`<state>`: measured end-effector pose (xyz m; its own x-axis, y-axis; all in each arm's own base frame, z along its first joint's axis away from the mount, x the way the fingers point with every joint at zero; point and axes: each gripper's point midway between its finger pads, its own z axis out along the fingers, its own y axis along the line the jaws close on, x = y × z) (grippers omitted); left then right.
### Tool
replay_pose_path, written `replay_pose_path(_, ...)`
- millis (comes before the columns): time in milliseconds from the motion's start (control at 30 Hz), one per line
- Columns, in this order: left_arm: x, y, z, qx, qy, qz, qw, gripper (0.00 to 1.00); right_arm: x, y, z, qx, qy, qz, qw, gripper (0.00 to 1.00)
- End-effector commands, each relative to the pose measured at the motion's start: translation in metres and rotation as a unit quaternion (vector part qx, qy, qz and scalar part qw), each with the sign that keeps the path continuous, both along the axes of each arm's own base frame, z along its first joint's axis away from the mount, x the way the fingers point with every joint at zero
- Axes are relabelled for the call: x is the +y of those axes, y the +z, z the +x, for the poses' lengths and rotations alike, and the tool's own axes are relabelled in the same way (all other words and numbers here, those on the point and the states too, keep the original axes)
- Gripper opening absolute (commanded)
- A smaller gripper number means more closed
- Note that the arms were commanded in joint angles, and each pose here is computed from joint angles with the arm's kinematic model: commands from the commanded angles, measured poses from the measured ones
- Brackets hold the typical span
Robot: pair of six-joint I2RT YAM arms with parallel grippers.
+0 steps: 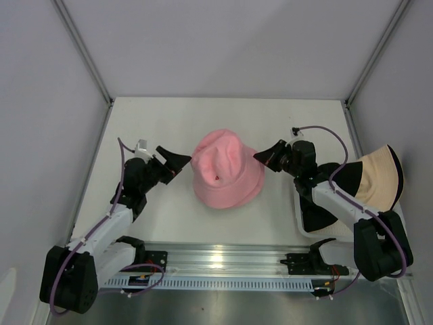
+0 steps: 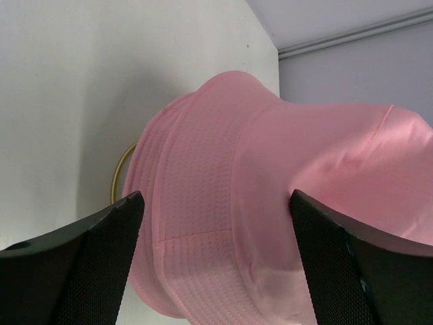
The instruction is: Stack the hats
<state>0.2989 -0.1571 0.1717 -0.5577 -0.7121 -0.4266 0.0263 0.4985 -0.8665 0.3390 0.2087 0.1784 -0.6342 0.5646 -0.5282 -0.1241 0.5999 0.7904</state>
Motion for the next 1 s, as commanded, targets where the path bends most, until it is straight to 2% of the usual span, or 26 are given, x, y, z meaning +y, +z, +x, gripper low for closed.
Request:
replay_pose_path(0,0.001,-0.008,-0.002,0.01,0.006,-0.018,1.0,0.91,-0.007,-0.009,0.003,-0.012,-0.027,-0.004,1.0,0.0)
replay_pose_path(133,-0.001,-0.017,-0.006,0.027,0.002,-0.027,0.999,0.88,-0.008,-0.014,-0.001,-0.026,-0.033,0.004,0.999,0.0)
replay_pose_path(300,0.0,-0.033,-0.018,0.073,0.019,-0.071,0.995,0.86,-0.018,-0.015,-0.005,-0.054,-0.068,-0.009,0.996,0.0)
replay_pose_path(367,0.002,-0.032,-0.023,0.068,0.027,-0.092,0.993,0.84,-0.023,-0.015,-0.007,-0.062,-0.083,-0.007,0.995,0.0)
replay_pose_path(500,0.004,-0.025,-0.026,0.047,0.029,-0.096,0.994,0.78,-0.036,-0.017,-0.013,-0.077,-0.117,-0.002,0.99,0.0)
replay_pose_path(633,-0.002,-0.013,-0.025,0.035,0.014,-0.116,0.993,0.72,-0.038,-0.017,-0.015,-0.081,-0.12,-0.01,0.989,0.0)
replay_pose_path(800,-0.013,-0.023,-0.026,0.05,-0.008,-0.127,0.991,0.63,-0.031,-0.021,-0.014,-0.074,-0.116,-0.011,0.99,0.0)
replay_pose_path(967,-0.023,-0.029,-0.027,0.057,-0.019,-0.127,0.99,0.62,-0.02,-0.027,-0.017,-0.068,-0.104,-0.012,0.992,0.0)
